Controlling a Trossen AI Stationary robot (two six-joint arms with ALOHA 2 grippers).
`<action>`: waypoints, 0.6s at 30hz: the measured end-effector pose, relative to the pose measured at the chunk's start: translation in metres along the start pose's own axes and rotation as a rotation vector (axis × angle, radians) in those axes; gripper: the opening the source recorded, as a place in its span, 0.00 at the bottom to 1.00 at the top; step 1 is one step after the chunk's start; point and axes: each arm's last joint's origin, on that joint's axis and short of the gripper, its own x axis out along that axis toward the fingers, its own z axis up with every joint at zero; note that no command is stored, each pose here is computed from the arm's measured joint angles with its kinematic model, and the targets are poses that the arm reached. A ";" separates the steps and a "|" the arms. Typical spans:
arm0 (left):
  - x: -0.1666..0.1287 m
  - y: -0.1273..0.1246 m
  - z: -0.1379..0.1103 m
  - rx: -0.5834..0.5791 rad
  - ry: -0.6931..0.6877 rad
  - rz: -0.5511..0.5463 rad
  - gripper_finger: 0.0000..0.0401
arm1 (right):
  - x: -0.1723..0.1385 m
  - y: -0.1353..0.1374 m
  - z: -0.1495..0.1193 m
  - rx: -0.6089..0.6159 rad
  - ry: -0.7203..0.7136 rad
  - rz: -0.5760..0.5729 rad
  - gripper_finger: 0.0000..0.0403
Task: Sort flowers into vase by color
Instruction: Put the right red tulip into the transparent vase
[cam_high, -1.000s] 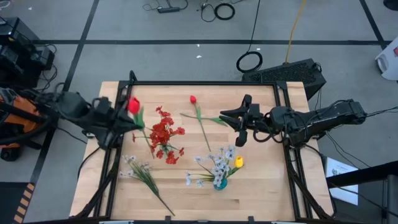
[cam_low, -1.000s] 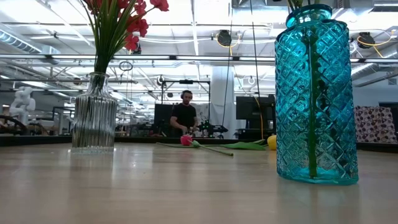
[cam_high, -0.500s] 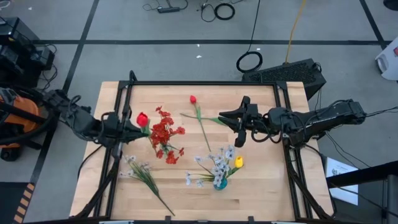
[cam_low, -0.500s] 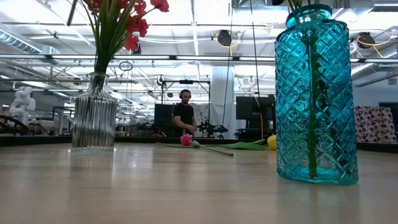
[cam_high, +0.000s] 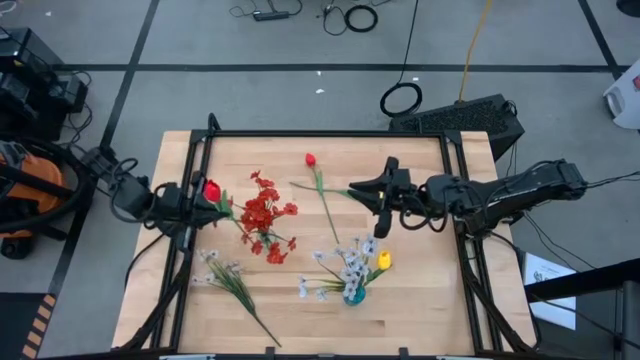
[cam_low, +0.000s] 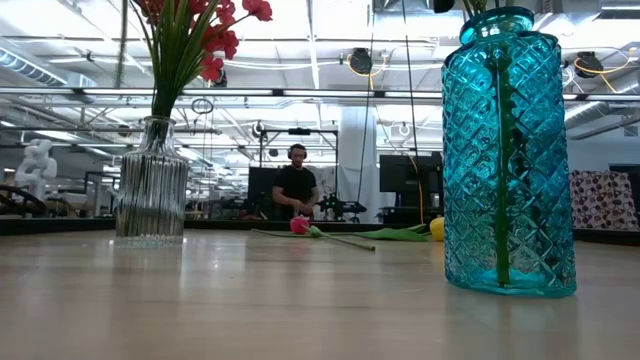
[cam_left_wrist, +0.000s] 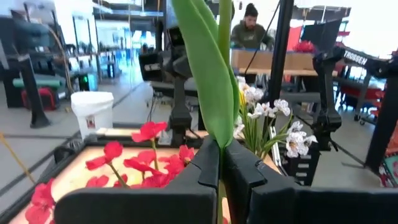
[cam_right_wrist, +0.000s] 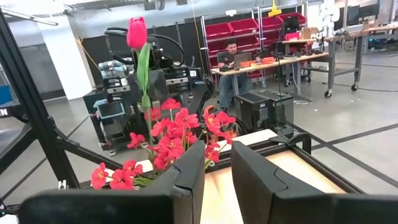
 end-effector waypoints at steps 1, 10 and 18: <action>-0.001 0.000 -0.002 0.009 -0.011 -0.002 0.02 | 0.000 0.000 -0.001 -0.001 0.002 0.000 0.17; 0.005 -0.003 -0.016 0.183 0.018 -0.023 0.02 | 0.003 -0.001 -0.004 -0.006 0.004 -0.054 0.17; 0.009 -0.008 -0.012 0.325 -0.030 -0.085 0.02 | 0.003 -0.001 -0.003 -0.005 0.001 -0.054 0.17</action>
